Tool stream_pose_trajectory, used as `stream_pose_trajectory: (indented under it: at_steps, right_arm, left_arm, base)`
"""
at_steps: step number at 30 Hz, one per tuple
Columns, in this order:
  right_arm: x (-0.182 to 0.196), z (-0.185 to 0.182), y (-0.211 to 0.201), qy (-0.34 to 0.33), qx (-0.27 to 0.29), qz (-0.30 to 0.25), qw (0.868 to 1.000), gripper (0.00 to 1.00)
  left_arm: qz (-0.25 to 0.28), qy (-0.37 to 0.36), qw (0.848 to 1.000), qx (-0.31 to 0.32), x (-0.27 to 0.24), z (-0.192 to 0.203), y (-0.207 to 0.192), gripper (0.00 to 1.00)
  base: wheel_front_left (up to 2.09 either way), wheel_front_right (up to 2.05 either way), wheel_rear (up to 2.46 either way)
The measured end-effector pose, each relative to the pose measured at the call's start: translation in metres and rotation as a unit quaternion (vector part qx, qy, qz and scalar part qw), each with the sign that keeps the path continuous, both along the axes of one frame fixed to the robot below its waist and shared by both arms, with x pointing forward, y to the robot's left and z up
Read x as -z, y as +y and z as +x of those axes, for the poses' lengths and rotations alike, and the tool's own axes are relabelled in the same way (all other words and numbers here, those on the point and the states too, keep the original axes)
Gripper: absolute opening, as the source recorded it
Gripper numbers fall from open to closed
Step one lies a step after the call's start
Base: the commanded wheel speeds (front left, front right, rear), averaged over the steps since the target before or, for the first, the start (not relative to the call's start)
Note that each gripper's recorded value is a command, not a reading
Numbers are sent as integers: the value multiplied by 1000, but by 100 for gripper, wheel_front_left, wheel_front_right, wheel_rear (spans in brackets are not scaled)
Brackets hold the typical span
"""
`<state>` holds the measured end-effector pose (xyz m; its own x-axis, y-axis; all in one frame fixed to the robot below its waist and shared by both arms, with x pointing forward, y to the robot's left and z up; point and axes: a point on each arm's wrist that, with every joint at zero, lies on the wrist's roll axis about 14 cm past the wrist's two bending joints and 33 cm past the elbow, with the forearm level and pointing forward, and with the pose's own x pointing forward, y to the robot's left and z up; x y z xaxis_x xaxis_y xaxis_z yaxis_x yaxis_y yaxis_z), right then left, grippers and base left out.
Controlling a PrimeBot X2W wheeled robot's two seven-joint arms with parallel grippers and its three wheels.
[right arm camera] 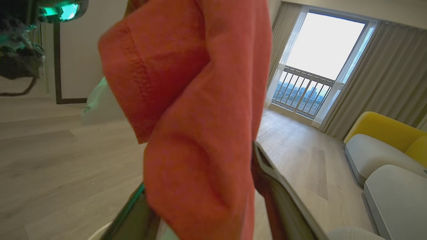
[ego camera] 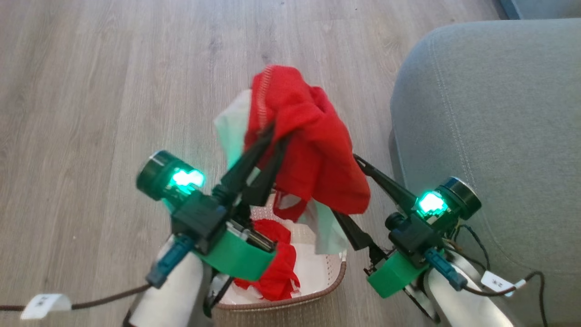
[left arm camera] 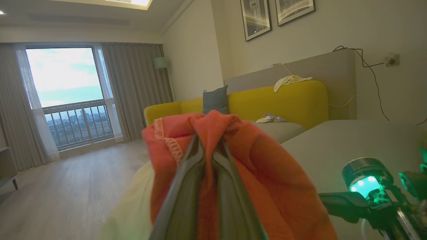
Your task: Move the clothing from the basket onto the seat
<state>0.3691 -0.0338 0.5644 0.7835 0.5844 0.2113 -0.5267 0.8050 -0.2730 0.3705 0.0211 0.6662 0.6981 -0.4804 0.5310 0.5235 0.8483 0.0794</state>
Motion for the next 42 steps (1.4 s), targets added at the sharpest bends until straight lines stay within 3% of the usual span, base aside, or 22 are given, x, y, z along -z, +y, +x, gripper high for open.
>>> stream_pose_trajectory:
  at_steps: [20,21,22,23,42]
  right_arm:
    - [12,26,-4,18,33,-6,999,100]
    - [12,27,-4,17,34,-6,999,96]
    - [10,28,-4,16,36,-5,999,29]
    - [8,30,-6,13,39,-5,999,0]
    - [-20,47,-43,3,97,80,992,0]
  left_arm:
    - [38,15,996,85,20,-25,-49,0]
    - [35,16,996,86,20,-26,-49,0]
    - [33,17,996,86,19,-26,-49,0]
    - [32,17,996,86,19,-26,-48,0]
    - [50,74,994,62,54,-15,-33,0]
  base:
    - [0,0,0]
    - [0,0,0]
    - [0,0,0]
    - [0,0,0]
    - [0,0,0]
